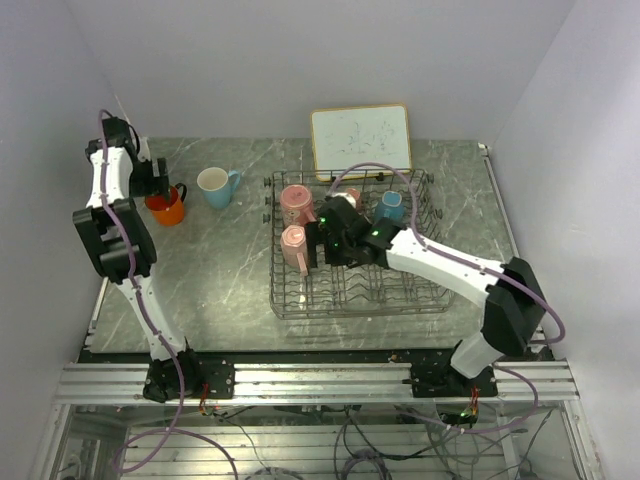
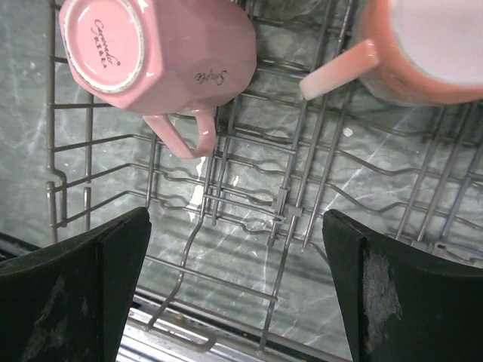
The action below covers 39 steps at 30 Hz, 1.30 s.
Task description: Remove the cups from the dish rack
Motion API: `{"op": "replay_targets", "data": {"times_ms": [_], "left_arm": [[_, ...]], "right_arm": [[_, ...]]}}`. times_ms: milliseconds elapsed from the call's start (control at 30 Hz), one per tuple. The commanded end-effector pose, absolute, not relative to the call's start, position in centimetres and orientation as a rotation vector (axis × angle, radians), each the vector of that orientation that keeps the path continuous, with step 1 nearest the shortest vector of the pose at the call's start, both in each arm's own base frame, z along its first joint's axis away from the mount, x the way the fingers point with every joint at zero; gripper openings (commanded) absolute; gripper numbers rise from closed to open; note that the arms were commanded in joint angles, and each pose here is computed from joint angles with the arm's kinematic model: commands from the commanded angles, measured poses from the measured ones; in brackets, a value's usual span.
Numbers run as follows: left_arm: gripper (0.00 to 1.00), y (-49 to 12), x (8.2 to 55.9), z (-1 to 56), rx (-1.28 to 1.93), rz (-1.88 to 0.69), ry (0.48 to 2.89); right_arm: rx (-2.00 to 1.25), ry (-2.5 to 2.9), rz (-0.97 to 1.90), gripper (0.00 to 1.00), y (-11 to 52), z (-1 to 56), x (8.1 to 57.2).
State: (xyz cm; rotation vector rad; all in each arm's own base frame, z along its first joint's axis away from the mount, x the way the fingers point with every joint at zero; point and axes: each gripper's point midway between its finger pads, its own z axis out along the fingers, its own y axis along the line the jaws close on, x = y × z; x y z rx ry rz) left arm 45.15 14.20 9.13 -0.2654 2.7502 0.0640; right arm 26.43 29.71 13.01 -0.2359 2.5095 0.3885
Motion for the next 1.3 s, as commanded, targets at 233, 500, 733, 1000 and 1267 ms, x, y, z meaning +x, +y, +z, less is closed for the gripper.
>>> {"op": "replay_targets", "data": {"times_ms": [233,500,733,1000,1267], "left_arm": [[0.99,11.5,41.3,22.9,0.041,0.035,2.526],[0.99,8.3,35.9,24.7,0.198,-0.046,2.488],[0.99,7.9,33.5,24.2,0.255,-0.049,2.472],[0.99,7.5,33.5,26.5,0.252,-0.031,2.369],[0.99,5.4,32.4,26.3,0.301,-0.152,2.345]], "right_arm": [[-0.428,2.381,0.248,0.92,33.6,12.6,28.9],[-0.483,2.438,0.071,0.82,34.7,8.0,29.3],[-0.474,2.467,0.042,0.56,35.2,5.8,29.6],[-0.441,2.451,0.051,0.1,35.3,6.4,29.2],[-0.41,2.422,0.115,0.0,35.7,9.0,28.4]]}}
